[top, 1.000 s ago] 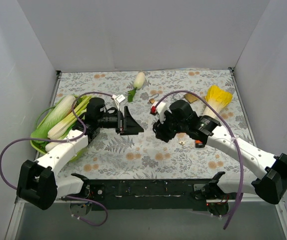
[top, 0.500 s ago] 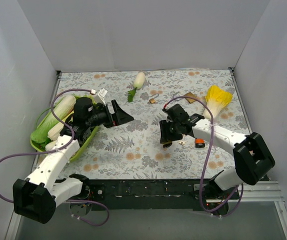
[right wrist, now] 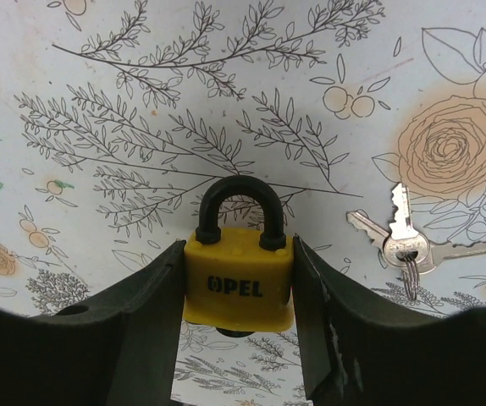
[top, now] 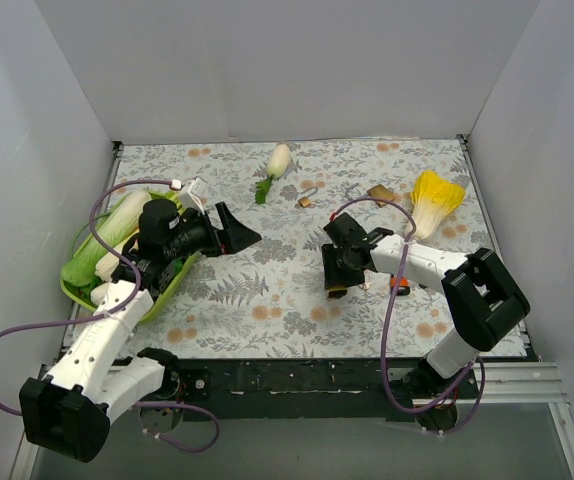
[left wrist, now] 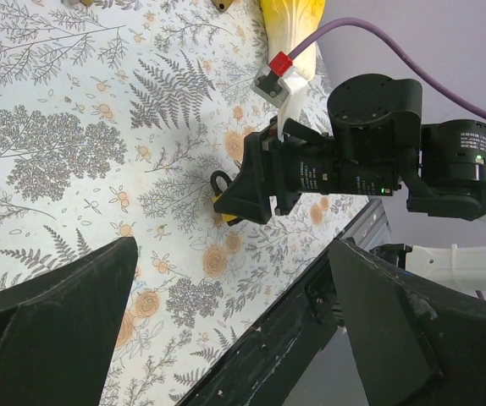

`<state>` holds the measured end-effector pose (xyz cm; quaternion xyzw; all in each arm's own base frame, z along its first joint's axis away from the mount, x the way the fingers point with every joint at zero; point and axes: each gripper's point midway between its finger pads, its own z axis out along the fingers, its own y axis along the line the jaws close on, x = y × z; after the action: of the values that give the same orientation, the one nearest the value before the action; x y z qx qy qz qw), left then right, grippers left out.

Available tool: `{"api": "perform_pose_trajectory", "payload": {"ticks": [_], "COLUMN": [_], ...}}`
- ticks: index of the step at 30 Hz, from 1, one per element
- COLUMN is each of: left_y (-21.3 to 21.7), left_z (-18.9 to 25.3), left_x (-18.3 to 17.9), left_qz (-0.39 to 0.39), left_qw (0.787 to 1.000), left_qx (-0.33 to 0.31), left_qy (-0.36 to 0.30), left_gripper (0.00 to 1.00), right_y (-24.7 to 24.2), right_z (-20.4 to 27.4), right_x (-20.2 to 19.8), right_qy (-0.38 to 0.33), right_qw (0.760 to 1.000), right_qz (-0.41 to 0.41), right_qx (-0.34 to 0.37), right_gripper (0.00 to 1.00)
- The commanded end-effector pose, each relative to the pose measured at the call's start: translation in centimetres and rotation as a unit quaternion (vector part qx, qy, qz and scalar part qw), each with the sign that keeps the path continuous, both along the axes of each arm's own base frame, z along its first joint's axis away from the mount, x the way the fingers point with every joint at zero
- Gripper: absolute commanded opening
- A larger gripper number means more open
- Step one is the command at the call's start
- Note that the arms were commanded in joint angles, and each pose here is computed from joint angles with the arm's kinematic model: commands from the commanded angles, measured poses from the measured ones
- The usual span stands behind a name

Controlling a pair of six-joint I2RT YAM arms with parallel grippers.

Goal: Lock with the key
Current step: Place the lock at the center of the board, then pick up the lock from the center of the board.

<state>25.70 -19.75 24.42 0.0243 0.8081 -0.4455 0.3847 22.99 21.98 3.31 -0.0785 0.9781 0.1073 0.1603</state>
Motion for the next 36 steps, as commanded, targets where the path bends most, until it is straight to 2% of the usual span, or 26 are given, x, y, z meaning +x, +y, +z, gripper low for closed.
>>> {"api": "perform_pose_trajectory", "payload": {"ticks": [1,3,4,6,7,10,12,13,17,19,23,25,27,28,31,33,34,35,36], "left_y": [0.4,0.3,0.3,0.5,0.6,0.6,0.7,0.6,0.5,0.4,0.4,0.3,0.2,0.1,0.0,-0.2,-0.2,-0.3,-0.4], "left_z": [0.5,0.3,0.2,0.0,-0.1,0.1,0.3,0.2,0.3,0.7,1.6,2.1,2.1,2.4,1.9,1.7,1.9,1.9,2.0], "left_x": [-0.3,-0.6,-0.6,-0.8,-0.8,-0.8,-0.8,-0.8,-1.0,-1.0,-0.9,-1.0,-1.1,-1.0,-0.6,0.0,0.2,0.4,0.8], "left_qz": [0.0,-0.007,-0.007,-0.006,-0.005,-0.003,-0.002,-0.002,-0.007,-0.011,-0.017,-0.025,-0.036,-0.04,-0.046,-0.046,-0.045,-0.046,-0.046], "left_qw": [1.0,1.0,1.0,1.0,1.0,1.0,1.0,1.0,1.0,1.0,0.999,0.999,0.998,0.998,0.998,0.998,0.998,0.998,0.998], "left_qx": [0.005,0.004,0.006,0.01,0.011,0.012,0.012,0.012,0.008,0.006,0.01,0.013,0.021,0.022,0.031,0.034,0.033,0.033,0.033], "left_qy": [-0.025,-0.023,-0.02,-0.021,-0.021,-0.026,-0.027,-0.025,-0.02,-0.022,-0.032,-0.037,-0.042,-0.046,-0.038,-0.036,-0.037,-0.038,-0.039], "left_gripper": [0.98,0.98,0.98,0.98,0.98,0.98,0.98,0.98,0.98,0.98,0.98,0.98,0.98,0.98,0.98,0.98,0.98,0.98,0.98], "right_y": [1.1,1.2,1.2,1.4,1.5,1.7,1.9,1.9,2.3,2.6,3.5,3.9,3.7,3.6,3.4,2.4,3.0,2.9,3.2], "right_z": [1.1,0.7,0.7,0.5,0.5,0.5,0.6,0.8,2.6,3.7,8.5,12.1,15.0,15.9,17.7,16.0,17.5,15.6,15.5], "right_x": [1.6,1.6,1.7,1.6,1.6,1.8,1.8,2.0,3.5,4.1,7.6,9.5,11.3,11.7,13.5,15.0,16.2,17.3,18.1], "right_qy": [-0.023,-0.02,-0.02,-0.013,-0.013,-0.013,-0.012,-0.015,-0.042,-0.056,-0.151,-0.221,-0.274,-0.295,-0.318,-0.29,-0.304,-0.282,-0.282], "right_qw": [0.999,0.999,0.999,0.999,0.999,0.999,0.999,0.999,0.998,0.997,0.987,0.971,0.956,0.944,0.925,0.927,0.92,0.926,0.925], "right_qz": [-0.023,-0.025,-0.027,-0.028,-0.028,-0.029,-0.027,-0.028,-0.034,-0.029,0.02,0.077,0.097,0.146,0.207,0.239,0.247,0.25,0.254], "right_qx": [0.012,0.011,0.012,0.014,0.016,0.018,0.022,0.023,0.029,0.035,0.056,0.054,0.043,0.025,0.017,-0.008,-0.001,-0.016,-0.02], "right_gripper": [0.01,0.01,0.09,0.17,0.31,0.53,0.62,0.71,0.85,0.9,0.93,0.93,0.94,0.94,0.92,0.89,0.88,0.88,0.88]}}
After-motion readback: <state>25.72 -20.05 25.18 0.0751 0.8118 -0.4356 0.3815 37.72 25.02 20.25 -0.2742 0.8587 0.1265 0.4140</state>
